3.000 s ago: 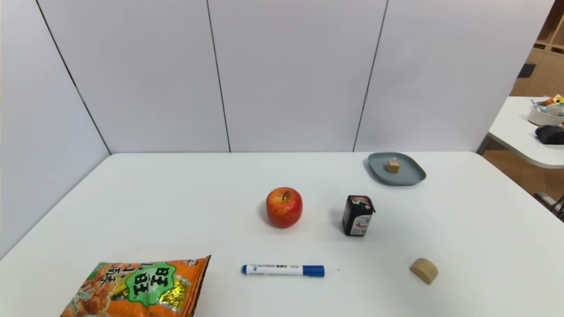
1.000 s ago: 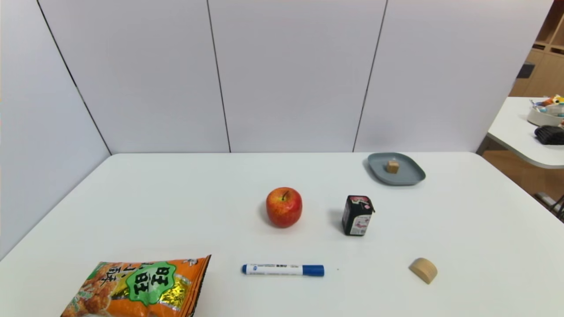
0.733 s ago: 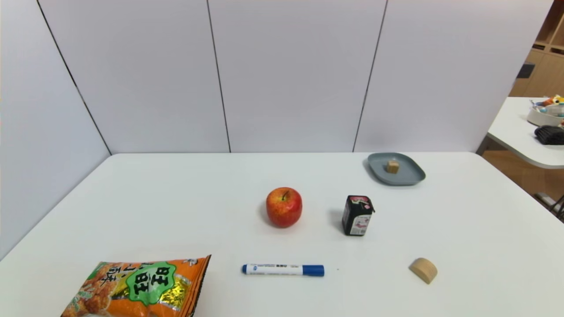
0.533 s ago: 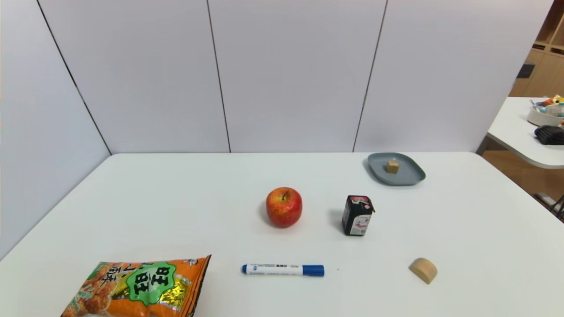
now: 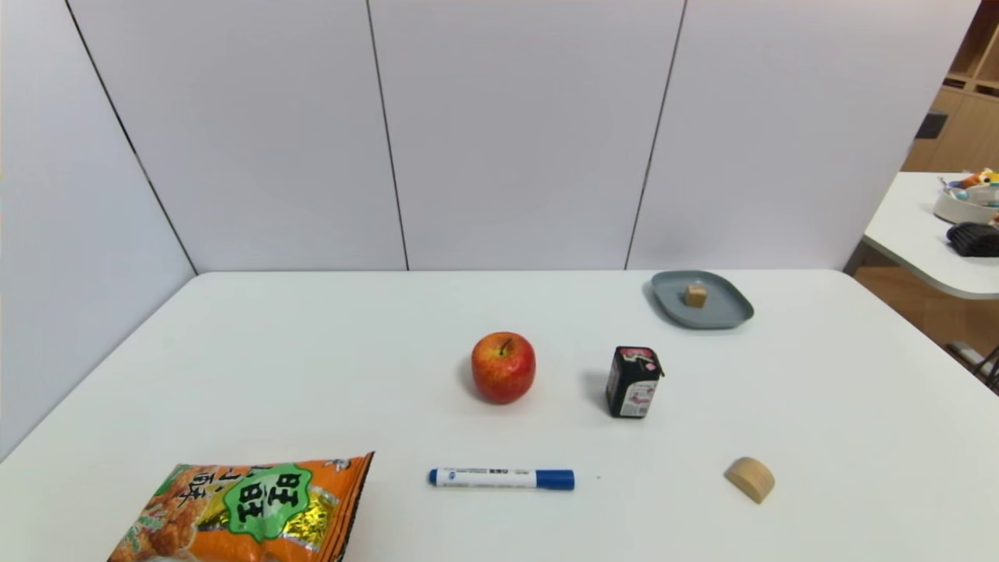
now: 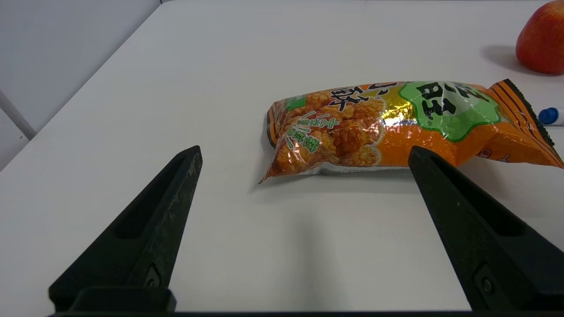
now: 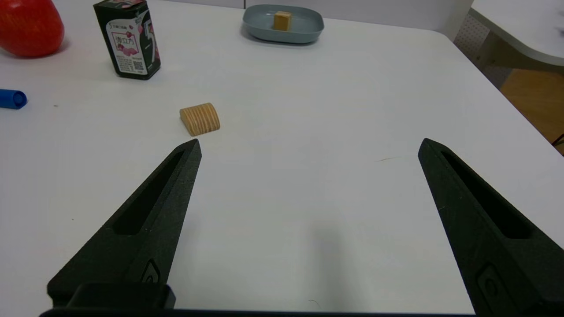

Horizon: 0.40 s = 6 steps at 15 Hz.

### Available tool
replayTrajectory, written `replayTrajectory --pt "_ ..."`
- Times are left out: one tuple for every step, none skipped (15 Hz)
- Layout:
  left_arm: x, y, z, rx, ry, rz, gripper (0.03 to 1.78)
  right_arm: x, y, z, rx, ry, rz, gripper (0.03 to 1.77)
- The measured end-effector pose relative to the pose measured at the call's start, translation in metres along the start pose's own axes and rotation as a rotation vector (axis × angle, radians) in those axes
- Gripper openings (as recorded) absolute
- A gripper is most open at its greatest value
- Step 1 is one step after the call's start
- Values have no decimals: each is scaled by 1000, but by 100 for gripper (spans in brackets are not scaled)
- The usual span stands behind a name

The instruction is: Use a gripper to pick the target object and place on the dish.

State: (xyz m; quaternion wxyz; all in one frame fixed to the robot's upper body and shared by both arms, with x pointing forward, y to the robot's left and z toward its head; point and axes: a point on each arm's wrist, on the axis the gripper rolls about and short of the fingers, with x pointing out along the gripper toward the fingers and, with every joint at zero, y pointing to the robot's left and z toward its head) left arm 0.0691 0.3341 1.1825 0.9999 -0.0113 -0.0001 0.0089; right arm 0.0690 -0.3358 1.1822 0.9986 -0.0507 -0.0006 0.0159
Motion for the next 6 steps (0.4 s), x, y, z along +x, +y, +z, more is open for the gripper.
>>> replayTrajectory --pt "0 0 0 0 0 0 169 0 0 0 2 0 0 171" --pt "0 0 0 0 0 0 169 0 0 0 0 0 0 171" --pt "0 0 0 0 0 0 169 0 0 0 0 0 0 171" --pt "0 0 0 0 0 0 169 0 0 0 0 0 -1 171" --pt "0 0 0 0 0 0 169 0 0 0 0 -1 0 171" --pt "0 0 0 0 0 0 169 0 0 0 0 0 0 171"
